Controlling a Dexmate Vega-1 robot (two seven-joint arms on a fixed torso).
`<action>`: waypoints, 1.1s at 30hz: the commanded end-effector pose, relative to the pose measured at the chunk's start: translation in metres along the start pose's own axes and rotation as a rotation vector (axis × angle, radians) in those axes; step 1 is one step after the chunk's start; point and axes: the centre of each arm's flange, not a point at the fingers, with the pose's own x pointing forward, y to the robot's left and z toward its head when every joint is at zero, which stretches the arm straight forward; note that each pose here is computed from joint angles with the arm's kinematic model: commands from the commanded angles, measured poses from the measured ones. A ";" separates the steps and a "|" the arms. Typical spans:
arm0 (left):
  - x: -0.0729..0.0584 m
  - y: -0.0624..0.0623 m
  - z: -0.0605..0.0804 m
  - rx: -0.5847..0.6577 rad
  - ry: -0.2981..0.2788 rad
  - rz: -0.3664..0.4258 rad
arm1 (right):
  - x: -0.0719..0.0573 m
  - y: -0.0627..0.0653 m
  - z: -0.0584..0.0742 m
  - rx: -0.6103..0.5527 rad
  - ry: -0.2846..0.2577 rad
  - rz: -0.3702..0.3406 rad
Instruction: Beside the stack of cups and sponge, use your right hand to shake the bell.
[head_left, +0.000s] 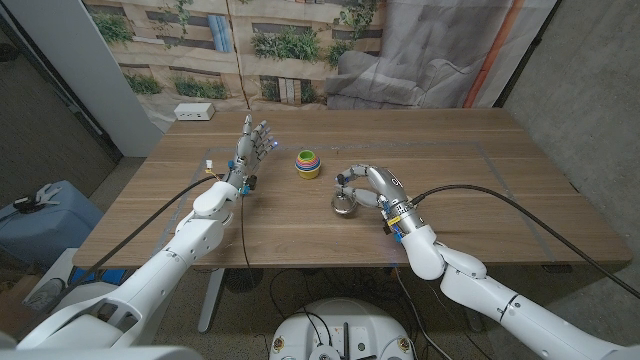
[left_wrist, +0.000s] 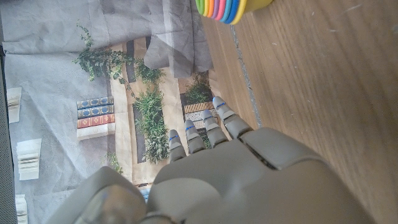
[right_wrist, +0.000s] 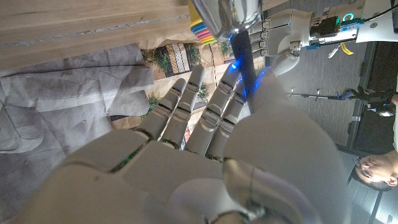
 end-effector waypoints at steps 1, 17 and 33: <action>0.000 0.000 0.000 0.000 0.000 0.000 | -0.002 0.009 -0.003 -0.010 0.012 0.009; 0.000 0.000 0.000 0.000 0.001 0.000 | -0.004 0.018 -0.010 -0.013 0.037 0.031; 0.000 0.000 0.000 0.000 0.001 0.000 | -0.007 0.022 -0.014 -0.004 0.060 0.050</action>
